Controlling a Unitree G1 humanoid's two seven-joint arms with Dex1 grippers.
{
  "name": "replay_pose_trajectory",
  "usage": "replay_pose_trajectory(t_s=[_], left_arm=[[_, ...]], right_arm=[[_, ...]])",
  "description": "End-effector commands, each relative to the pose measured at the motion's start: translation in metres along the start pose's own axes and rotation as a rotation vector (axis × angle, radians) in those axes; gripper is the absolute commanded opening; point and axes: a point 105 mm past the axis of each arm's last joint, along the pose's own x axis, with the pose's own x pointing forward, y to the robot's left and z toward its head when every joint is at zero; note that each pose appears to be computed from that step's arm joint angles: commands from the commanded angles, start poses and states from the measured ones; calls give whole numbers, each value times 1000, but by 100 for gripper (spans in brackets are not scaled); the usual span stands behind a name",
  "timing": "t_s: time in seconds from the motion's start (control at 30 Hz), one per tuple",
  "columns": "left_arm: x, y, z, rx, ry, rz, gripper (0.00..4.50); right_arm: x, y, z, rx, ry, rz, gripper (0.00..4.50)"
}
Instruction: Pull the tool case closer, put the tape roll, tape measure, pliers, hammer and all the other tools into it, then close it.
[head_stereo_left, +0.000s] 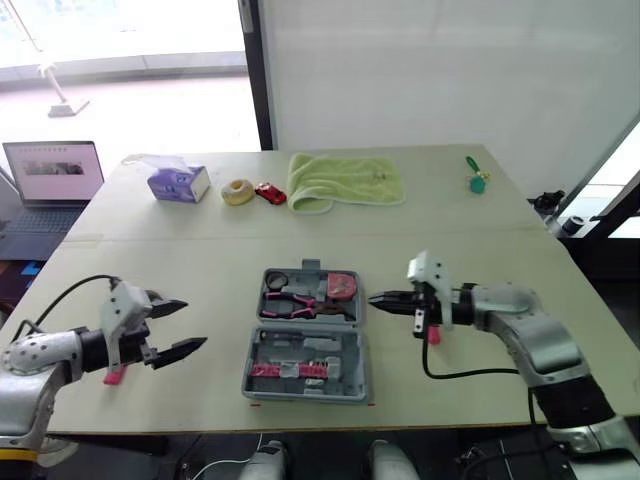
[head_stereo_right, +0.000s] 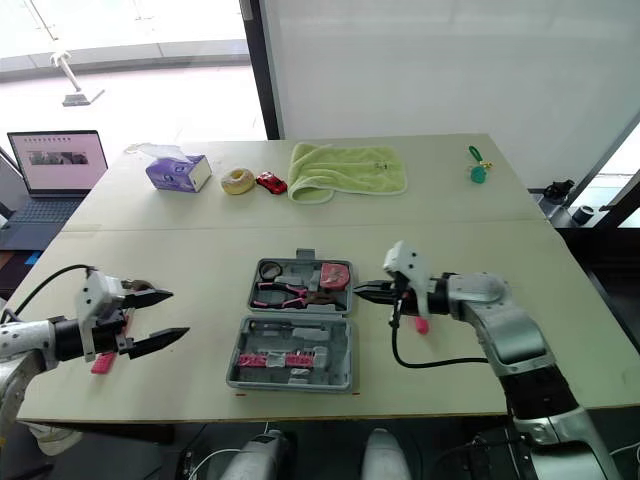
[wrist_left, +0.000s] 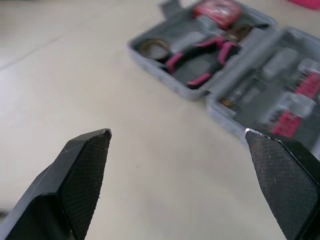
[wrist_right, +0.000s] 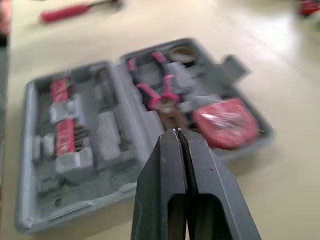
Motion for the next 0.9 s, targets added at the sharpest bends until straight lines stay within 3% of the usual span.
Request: replay_pose_trajectory(t_s=[0.03,0.23,0.4,0.57,0.8,0.87,0.9], left_arm=[[-43,38,-11,-27,-33,223,450],[-110,71,-48,-81,-15,524,450],[-140,75,-65,-51,-1,673,450],[-142,72,-61,-82,-64,698,450],[-150,33,-67,-175,-95,734,450],[-151,15,-77,-238,-60,746,450],[-151,4,-71,-241,-100,749,450]], right_arm=[[-59,-26,-12,20,-64,-214,141],[-144,-44,-58,111,-97,-566,444],[-185,-47,-88,192,-83,-741,444],[-150,-45,-83,82,-19,-582,444],[-59,-30,-8,60,-117,-164,444],[-25,-13,24,47,-114,40,444],[-9,1,43,33,-109,170,444]])
